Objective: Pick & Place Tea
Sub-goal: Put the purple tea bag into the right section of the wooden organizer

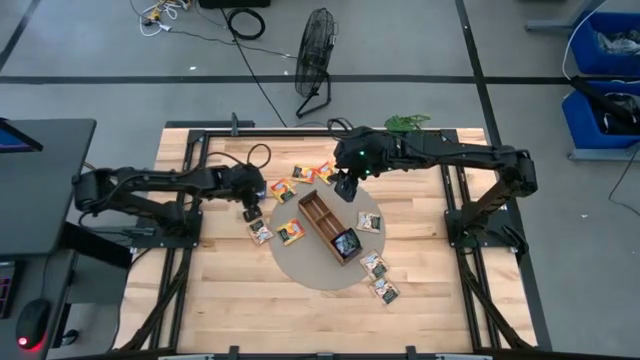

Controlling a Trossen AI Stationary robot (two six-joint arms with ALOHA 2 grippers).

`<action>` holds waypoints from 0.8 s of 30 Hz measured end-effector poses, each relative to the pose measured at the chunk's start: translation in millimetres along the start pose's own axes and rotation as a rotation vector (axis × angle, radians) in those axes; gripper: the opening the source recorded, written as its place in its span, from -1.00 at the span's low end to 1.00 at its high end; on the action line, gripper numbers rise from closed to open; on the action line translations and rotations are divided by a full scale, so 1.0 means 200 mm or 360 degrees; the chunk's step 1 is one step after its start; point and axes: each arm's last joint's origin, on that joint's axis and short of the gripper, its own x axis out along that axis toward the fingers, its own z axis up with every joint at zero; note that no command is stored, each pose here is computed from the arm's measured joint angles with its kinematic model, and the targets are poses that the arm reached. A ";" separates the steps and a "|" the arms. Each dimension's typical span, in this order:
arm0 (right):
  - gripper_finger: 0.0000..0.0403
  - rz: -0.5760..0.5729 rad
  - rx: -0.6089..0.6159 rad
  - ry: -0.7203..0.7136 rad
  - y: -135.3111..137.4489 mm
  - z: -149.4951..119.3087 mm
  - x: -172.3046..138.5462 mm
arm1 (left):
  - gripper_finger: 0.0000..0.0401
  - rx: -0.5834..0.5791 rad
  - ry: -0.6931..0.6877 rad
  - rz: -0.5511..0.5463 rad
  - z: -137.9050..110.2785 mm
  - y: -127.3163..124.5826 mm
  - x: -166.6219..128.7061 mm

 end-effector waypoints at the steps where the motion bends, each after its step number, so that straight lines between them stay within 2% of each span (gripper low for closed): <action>1: -0.10 0.0000 -0.0007 -0.0001 0.00 0.00 0.00 | -0.51 0.0023 0.0015 -0.0001 0.00 0.00 0.01; 7: -0.15 0.0001 -0.0019 0.0001 -0.01 0.00 0.00 | -0.48 0.0067 0.0048 0.0012 -0.01 0.00 0.03; 13: -0.18 0.0002 -0.0032 -0.0009 -0.01 0.01 0.00 | -0.25 0.0138 0.0066 0.0010 -0.01 0.00 0.02; 17: -0.19 -0.0003 -0.0020 -0.0010 -0.03 0.01 0.00 | -0.09 0.0219 0.0131 0.0068 -0.03 0.00 0.04; 24: -0.18 -0.0014 -0.0010 -0.0015 -0.04 0.01 0.00 | -0.03 0.0315 0.0114 0.0062 -0.02 0.00 0.04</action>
